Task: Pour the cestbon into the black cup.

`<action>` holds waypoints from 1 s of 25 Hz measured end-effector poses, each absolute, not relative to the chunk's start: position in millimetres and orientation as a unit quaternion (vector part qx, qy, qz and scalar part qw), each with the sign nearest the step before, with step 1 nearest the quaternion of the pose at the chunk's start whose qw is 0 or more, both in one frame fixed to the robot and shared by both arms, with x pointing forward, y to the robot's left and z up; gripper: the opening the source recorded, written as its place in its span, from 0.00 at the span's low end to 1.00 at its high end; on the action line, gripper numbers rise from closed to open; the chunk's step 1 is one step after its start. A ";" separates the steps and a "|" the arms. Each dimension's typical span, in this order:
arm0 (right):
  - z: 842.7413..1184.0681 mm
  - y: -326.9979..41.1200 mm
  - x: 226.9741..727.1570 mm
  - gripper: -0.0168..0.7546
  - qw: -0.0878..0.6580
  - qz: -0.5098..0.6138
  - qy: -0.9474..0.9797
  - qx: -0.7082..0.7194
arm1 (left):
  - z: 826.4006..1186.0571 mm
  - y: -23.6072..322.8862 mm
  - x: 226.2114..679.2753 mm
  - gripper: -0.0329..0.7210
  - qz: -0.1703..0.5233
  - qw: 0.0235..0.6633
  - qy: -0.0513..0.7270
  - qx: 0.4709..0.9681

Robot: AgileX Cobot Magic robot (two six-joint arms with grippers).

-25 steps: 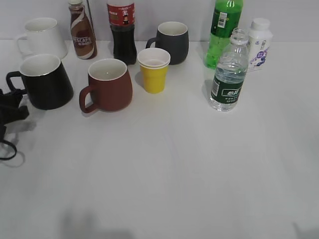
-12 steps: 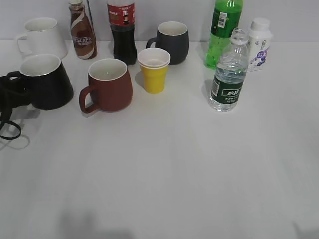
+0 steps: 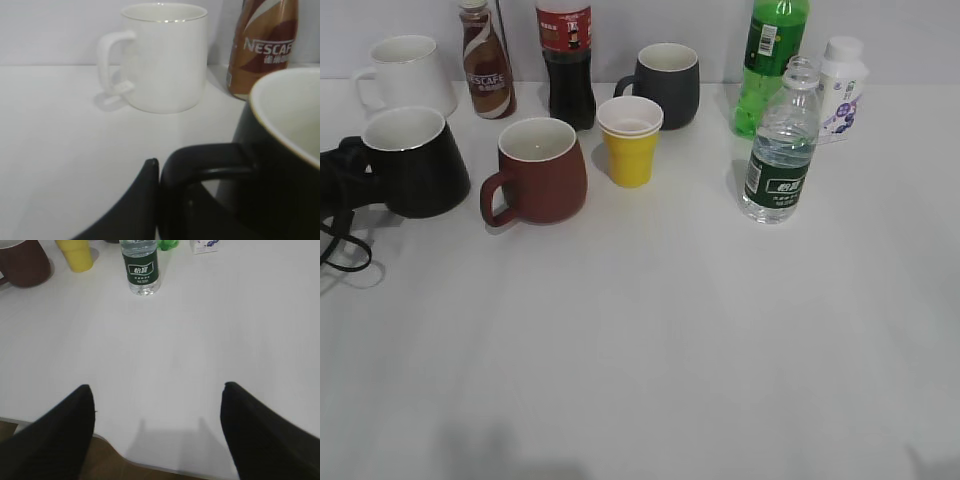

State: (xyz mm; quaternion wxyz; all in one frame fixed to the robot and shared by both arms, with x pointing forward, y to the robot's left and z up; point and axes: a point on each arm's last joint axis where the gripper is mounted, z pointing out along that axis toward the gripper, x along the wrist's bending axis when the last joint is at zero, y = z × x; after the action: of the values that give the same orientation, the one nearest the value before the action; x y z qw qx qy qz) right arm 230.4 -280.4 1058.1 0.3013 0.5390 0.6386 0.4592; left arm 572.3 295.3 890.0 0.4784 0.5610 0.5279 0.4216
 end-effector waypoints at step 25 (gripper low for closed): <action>1045.0 -255.3 437.1 0.70 0.321 0.445 0.645 0.532 | 1019.8 290.6 540.7 0.10 0.495 0.516 0.432 0.550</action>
State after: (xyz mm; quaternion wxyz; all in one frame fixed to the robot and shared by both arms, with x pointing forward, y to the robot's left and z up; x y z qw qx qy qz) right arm 437.1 -255.3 1045.0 0.3209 0.5318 0.6452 0.4448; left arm 540.7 290.6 1019.8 0.5161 0.5497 0.4320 0.4948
